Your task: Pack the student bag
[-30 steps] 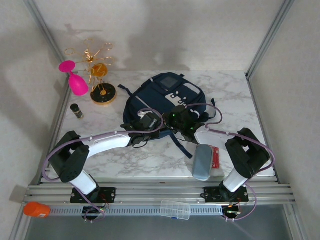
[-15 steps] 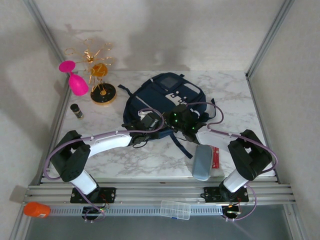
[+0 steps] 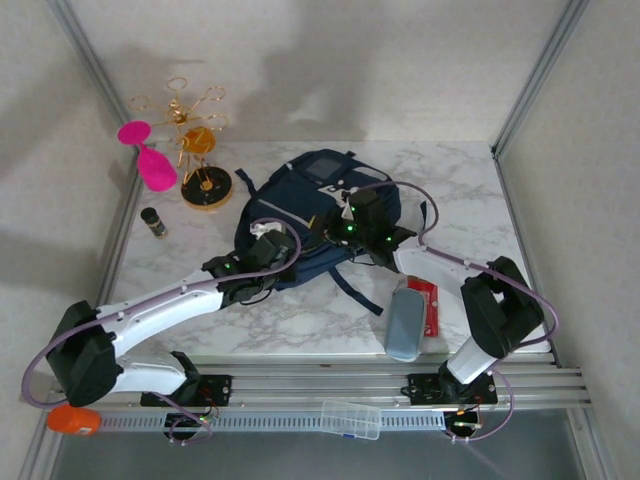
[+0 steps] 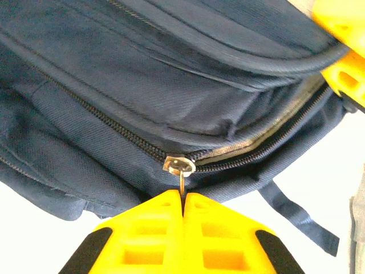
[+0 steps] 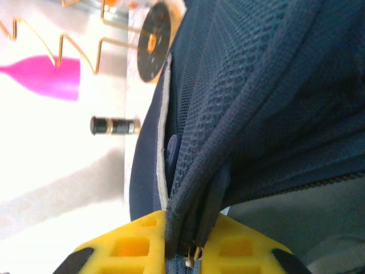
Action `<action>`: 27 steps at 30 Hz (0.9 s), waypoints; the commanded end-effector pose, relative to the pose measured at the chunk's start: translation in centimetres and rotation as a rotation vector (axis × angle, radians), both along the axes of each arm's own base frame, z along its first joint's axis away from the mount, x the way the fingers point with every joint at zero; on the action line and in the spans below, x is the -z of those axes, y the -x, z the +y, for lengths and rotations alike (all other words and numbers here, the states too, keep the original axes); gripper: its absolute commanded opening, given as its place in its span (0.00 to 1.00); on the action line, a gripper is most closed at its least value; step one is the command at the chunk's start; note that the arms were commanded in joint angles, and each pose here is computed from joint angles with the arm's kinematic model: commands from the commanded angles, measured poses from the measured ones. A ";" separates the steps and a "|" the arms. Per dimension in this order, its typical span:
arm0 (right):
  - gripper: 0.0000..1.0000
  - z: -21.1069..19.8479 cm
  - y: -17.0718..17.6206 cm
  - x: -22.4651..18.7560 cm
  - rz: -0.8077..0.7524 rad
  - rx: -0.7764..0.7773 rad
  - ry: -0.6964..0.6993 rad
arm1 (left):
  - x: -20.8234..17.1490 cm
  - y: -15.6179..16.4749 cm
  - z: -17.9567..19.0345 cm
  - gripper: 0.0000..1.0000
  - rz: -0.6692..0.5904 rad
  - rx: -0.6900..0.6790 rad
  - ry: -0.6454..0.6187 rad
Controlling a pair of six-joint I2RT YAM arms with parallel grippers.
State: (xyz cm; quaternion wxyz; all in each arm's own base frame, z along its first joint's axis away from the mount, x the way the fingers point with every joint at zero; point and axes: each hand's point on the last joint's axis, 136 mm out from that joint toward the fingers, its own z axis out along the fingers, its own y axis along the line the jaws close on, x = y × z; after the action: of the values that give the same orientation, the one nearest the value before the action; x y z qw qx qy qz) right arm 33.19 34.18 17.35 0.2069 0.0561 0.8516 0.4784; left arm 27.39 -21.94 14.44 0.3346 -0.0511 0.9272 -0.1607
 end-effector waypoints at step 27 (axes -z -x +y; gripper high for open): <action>0.09 -6.3 -4.1 -0.3 -0.046 -0.081 0.064 | 1.8 3.0 -2.3 0.00 0.056 0.095 0.041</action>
State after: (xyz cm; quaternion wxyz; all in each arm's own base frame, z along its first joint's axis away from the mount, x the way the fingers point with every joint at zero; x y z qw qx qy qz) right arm 35.30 27.47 15.28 0.1568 0.0043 0.8794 0.4495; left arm 24.91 -23.50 11.85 0.3002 -0.0372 0.9394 -0.1615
